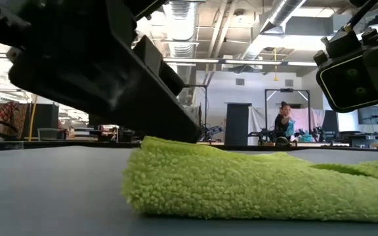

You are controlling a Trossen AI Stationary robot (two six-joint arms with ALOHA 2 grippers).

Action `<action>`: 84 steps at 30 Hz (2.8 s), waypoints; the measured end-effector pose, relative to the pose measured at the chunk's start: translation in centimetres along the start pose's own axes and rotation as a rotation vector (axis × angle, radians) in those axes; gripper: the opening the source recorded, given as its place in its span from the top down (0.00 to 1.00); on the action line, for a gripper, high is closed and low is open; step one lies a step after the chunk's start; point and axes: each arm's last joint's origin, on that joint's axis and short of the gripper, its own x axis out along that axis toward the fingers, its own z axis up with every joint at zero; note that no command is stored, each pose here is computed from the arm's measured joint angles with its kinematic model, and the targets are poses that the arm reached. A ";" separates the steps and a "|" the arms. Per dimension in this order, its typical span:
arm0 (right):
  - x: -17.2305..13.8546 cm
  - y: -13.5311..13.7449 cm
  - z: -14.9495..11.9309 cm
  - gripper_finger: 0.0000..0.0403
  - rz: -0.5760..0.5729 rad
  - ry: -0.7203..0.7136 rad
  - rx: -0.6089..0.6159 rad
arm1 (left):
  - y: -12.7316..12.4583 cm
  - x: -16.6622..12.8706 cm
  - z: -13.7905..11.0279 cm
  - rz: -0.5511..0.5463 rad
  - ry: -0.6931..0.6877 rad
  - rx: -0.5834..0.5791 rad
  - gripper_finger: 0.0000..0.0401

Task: Roll towel
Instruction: Roll the green towel

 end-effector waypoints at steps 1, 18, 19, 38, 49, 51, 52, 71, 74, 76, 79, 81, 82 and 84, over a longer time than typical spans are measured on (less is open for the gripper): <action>0.0 0.0 0.0 0.95 0.000 0.000 0.000 | 0.0 0.0 0.0 -0.007 -0.003 0.001 1.00; 0.1 -0.1 0.3 0.92 -0.010 -0.015 0.084 | 1.2 0.3 -0.5 -0.006 0.063 -0.030 1.00; 0.1 -0.1 0.3 0.92 -0.010 -0.015 0.090 | 1.4 0.4 -0.6 -0.001 0.061 -0.043 1.00; 0.1 0.0 0.5 0.83 -0.005 -0.017 0.109 | 3.1 0.5 -0.3 0.091 0.054 -0.072 1.00; 0.1 -0.1 0.5 0.81 -0.012 -0.020 0.125 | 2.8 -2.1 4.4 -0.006 -0.125 -0.040 1.00; 0.1 -0.1 0.5 0.81 -0.012 -0.020 0.126 | 2.5 -1.8 3.8 -0.031 -0.102 -0.072 1.00; 0.1 -0.1 0.5 0.81 -0.012 -0.020 0.127 | 2.4 -1.5 3.4 -0.034 -0.086 -0.087 1.00; 0.1 0.0 0.7 0.81 -0.010 -0.037 0.145 | 2.7 1.1 -0.1 -0.066 -0.010 -0.195 1.00; 0.1 0.0 0.7 0.81 -0.010 -0.037 0.144 | 2.7 1.1 -0.2 -0.062 0.004 -0.196 1.00; 0.1 0.0 0.7 0.81 -0.010 -0.038 0.145 | 2.7 1.1 -0.4 -0.057 0.019 -0.196 1.00; 0.1 0.0 0.7 0.81 -0.010 -0.038 0.144 | 2.8 1.1 -0.7 -0.051 0.050 -0.196 1.00; 0.1 0.0 0.7 0.81 -0.010 -0.038 0.144 | 2.8 1.1 -0.9 -0.050 0.077 -0.197 1.00; 0.1 0.0 0.7 0.81 -0.010 -0.038 0.144 | 2.8 1.1 -1.0 -0.051 0.088 -0.196 1.00; 0.1 0.0 0.8 0.81 -0.010 -0.039 0.144 | 2.9 1.1 -1.2 -0.040 0.109 -0.191 1.00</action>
